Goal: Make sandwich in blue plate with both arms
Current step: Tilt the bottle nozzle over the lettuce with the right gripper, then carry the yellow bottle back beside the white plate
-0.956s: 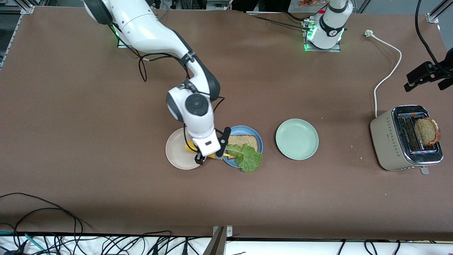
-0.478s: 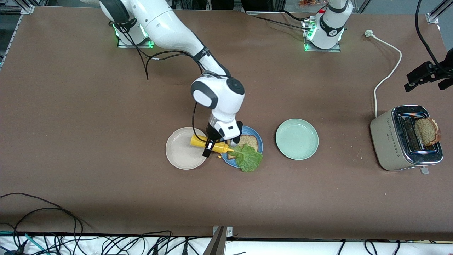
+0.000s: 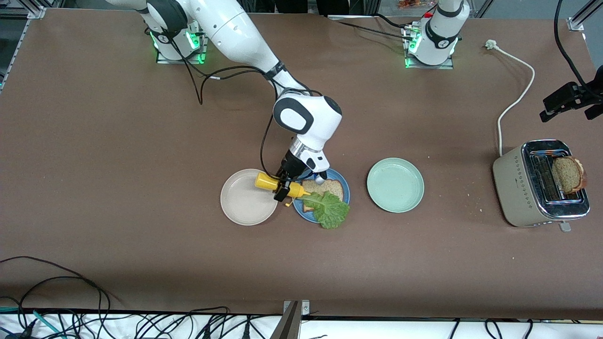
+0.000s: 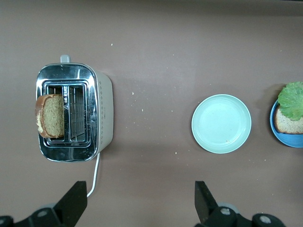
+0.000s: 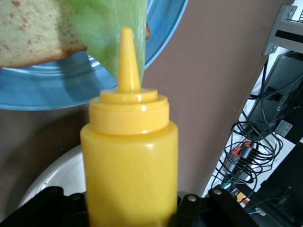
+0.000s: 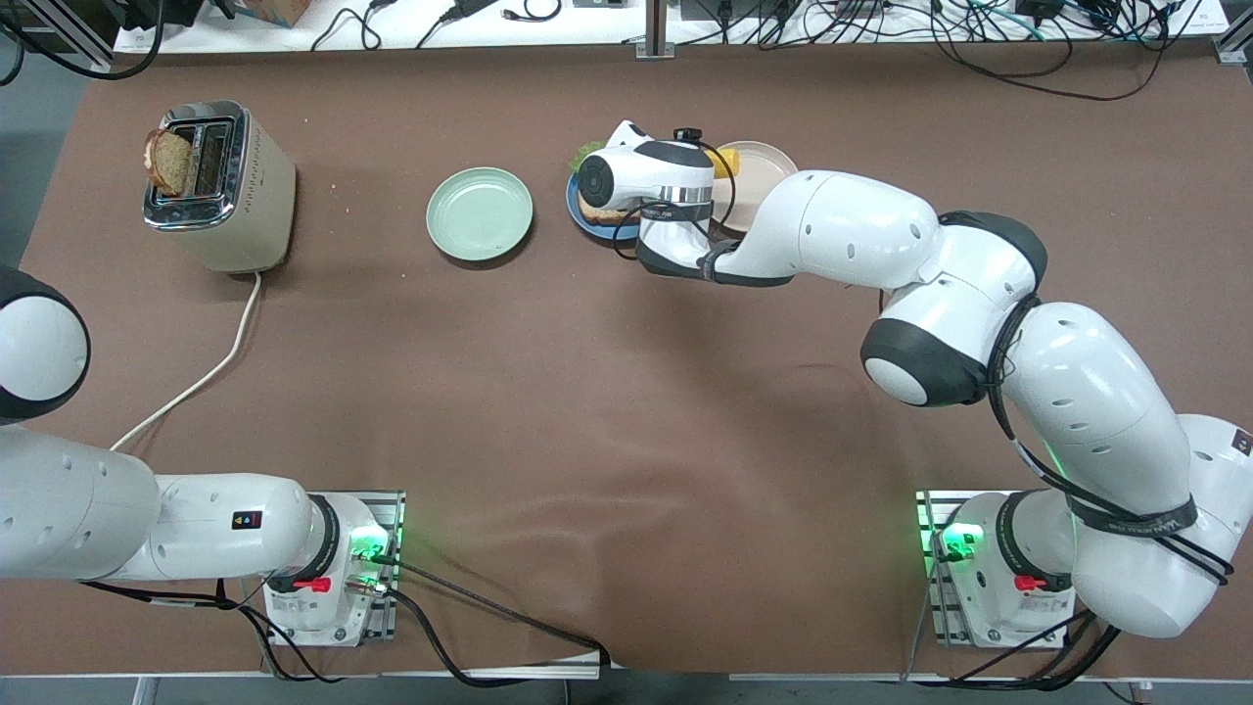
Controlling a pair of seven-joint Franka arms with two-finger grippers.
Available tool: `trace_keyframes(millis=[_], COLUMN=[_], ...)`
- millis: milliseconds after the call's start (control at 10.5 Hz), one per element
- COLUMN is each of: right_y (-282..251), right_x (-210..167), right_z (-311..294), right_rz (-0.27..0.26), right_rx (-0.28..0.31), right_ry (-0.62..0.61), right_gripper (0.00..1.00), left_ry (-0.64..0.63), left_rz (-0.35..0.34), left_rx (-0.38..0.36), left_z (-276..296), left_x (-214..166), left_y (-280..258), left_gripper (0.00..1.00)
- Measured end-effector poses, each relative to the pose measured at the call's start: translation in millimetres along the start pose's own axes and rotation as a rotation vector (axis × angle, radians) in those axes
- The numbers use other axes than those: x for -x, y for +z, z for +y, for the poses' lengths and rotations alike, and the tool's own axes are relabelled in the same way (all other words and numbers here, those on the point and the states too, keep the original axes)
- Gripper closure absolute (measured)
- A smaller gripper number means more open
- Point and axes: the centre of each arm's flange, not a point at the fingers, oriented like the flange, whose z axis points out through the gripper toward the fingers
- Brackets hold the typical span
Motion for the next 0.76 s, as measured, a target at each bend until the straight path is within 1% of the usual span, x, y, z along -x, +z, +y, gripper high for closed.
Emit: trace_keyframes(millis=[96, 287, 573, 669, 765], right_y=[2, 4, -4, -10, -16], right_x=[0, 0, 5, 13, 29], right_z=[-1, -1, 14, 29, 52], right_rz=[-0.005, -0.009, 0.000, 0.010, 0.031], right_rx=[0.011, 0.015, 0.024, -0.002, -0.067], right_ry=[-0.008, -0.010, 0.016, 0.053, 0.108], right_gripper=[0.94, 0.94, 0.94, 0.94, 0.94], left_ry=[-0.001, -0.001, -0.003, -0.003, -0.003], left_rz=[0.000, 0.000, 0.000, 0.000, 0.000], left_rx=[0.000, 0.000, 0.000, 0.000, 0.000], left_z=[-1, -1, -1, -2, -2], left_x=[0, 0, 0, 0, 0], left_y=[0, 0, 0, 0, 0], left_gripper=[0.00, 0.00, 0.00, 0.00, 0.00])
